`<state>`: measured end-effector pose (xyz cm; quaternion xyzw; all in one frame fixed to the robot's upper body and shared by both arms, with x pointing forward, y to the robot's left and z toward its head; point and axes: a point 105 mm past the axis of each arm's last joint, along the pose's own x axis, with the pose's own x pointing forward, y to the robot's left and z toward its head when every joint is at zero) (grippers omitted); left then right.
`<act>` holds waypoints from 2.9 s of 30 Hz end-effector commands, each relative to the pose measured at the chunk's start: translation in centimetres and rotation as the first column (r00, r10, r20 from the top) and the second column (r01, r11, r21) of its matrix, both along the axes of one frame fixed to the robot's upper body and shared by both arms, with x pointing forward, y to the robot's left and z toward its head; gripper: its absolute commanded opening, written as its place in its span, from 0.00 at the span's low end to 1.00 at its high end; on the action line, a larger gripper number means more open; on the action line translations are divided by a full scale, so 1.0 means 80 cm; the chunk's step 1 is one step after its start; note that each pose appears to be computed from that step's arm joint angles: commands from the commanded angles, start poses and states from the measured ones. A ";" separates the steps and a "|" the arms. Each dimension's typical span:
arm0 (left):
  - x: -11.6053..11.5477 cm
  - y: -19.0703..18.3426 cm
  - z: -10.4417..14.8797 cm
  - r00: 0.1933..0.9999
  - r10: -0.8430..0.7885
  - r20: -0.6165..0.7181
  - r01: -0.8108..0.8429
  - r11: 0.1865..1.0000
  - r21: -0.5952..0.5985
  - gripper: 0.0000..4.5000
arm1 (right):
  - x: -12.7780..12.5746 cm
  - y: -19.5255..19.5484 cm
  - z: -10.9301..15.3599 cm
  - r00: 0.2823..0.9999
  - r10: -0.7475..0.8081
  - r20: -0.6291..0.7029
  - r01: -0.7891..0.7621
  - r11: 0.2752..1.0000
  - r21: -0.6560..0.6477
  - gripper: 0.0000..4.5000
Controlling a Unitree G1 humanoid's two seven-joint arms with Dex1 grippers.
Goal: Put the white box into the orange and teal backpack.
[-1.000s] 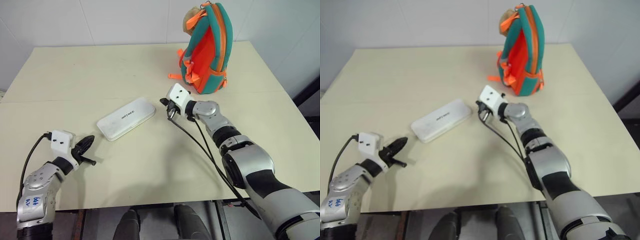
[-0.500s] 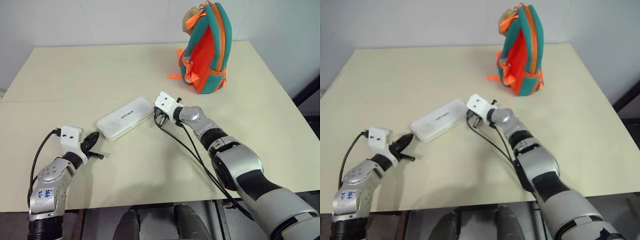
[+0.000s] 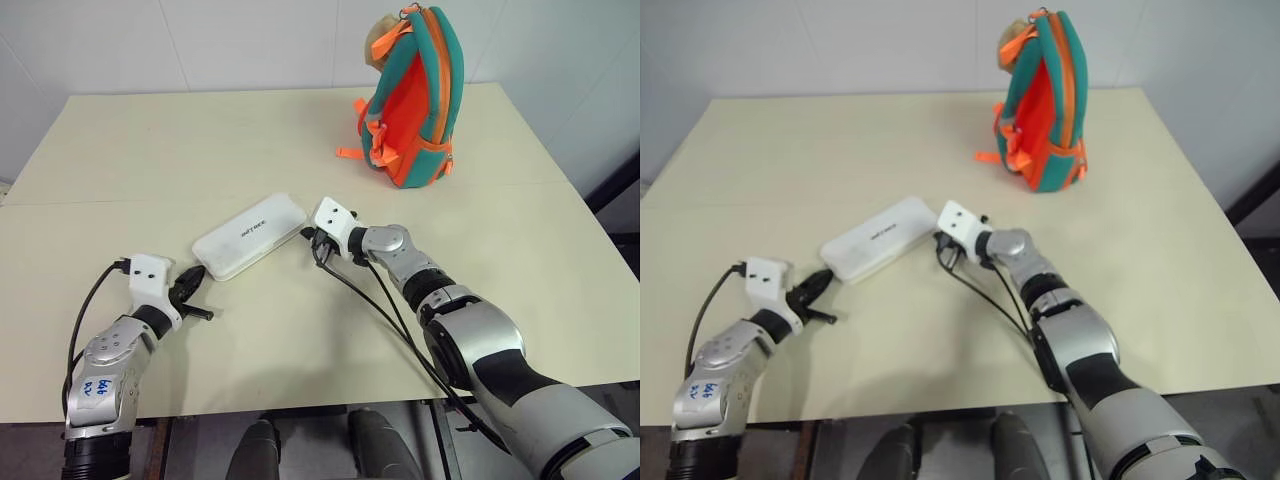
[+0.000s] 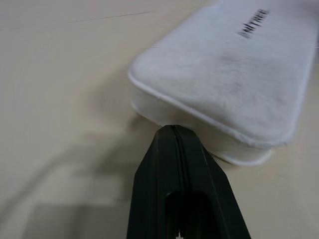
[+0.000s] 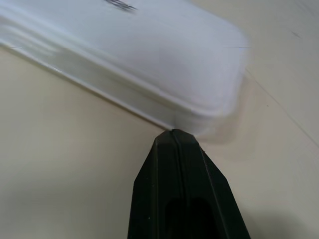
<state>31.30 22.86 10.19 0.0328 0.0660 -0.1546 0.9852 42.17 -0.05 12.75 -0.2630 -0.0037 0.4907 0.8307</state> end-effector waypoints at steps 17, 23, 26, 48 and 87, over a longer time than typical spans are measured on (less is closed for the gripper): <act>-0.008 0.012 0.008 0.997 0.070 0.025 -0.070 0.998 0.010 0.00 | 0.017 -0.076 0.038 0.997 -0.058 0.047 0.055 0.997 0.045 0.00; -0.014 0.015 0.008 0.990 0.139 0.037 -0.139 0.990 -0.018 0.00 | 0.036 -0.072 0.059 0.979 -0.174 0.111 0.170 0.984 0.041 0.00; -0.014 0.014 0.008 0.989 0.145 0.039 -0.144 0.989 -0.020 0.00 | 0.040 -0.066 0.064 0.970 -0.204 0.134 0.201 0.979 0.036 0.00; 0.008 0.005 0.024 0.969 0.235 0.071 -0.232 0.972 -0.046 0.00 | 0.030 0.004 0.043 0.970 -0.190 0.153 0.191 0.982 0.013 0.00; 0.083 0.041 0.076 0.989 0.037 0.143 -0.057 0.989 0.135 0.00 | -0.035 -0.028 0.032 0.967 0.255 -0.012 -0.244 0.937 0.250 0.00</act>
